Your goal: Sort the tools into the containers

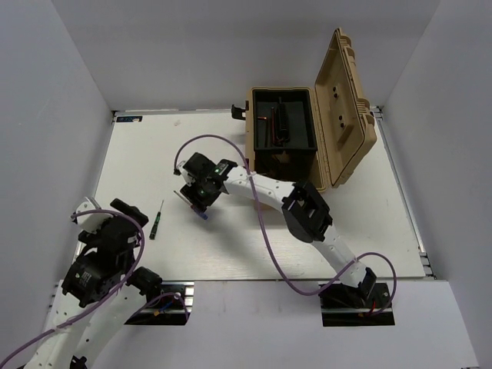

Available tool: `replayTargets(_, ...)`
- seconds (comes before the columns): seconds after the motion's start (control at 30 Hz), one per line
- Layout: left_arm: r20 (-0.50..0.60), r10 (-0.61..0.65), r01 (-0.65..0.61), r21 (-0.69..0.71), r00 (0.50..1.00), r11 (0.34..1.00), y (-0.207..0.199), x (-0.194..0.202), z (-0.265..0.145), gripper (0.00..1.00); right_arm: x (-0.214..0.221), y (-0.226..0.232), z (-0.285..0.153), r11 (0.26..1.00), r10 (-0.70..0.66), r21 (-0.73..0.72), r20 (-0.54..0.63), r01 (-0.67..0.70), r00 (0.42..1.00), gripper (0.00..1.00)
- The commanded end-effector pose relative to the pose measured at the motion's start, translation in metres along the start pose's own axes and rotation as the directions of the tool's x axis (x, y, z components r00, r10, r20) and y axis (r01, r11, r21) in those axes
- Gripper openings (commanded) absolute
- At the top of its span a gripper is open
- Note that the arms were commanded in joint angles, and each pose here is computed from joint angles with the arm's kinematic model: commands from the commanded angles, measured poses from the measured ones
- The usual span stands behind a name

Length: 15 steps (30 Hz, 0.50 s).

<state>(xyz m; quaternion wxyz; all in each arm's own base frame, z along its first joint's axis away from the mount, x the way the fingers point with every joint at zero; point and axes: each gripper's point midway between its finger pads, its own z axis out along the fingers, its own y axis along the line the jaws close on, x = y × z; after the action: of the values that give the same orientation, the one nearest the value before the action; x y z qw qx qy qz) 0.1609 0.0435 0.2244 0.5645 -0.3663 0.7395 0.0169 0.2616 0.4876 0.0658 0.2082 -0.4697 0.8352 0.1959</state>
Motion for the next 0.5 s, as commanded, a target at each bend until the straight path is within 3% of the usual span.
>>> replayTargets(0.0,0.007,0.008,-0.008,-0.038,1.000,0.999,0.003,0.002,0.004,0.94,-0.024,-0.001,0.001,0.997,-0.009,0.078,0.079,0.003,0.997,0.55)
replayTargets(0.4,0.017,0.014,-0.014,-0.023,1.000,1.000,0.000,0.001,0.004,0.94,0.001,0.010,0.044,0.996,-0.026,0.091,0.009,0.025,1.000,0.55)
replayTargets(0.47,-0.005,0.046,-0.046,-0.037,0.999,0.998,-0.001,0.008,0.008,0.94,0.013,0.011,0.054,0.995,-0.033,0.099,-0.025,0.035,0.999,0.51)
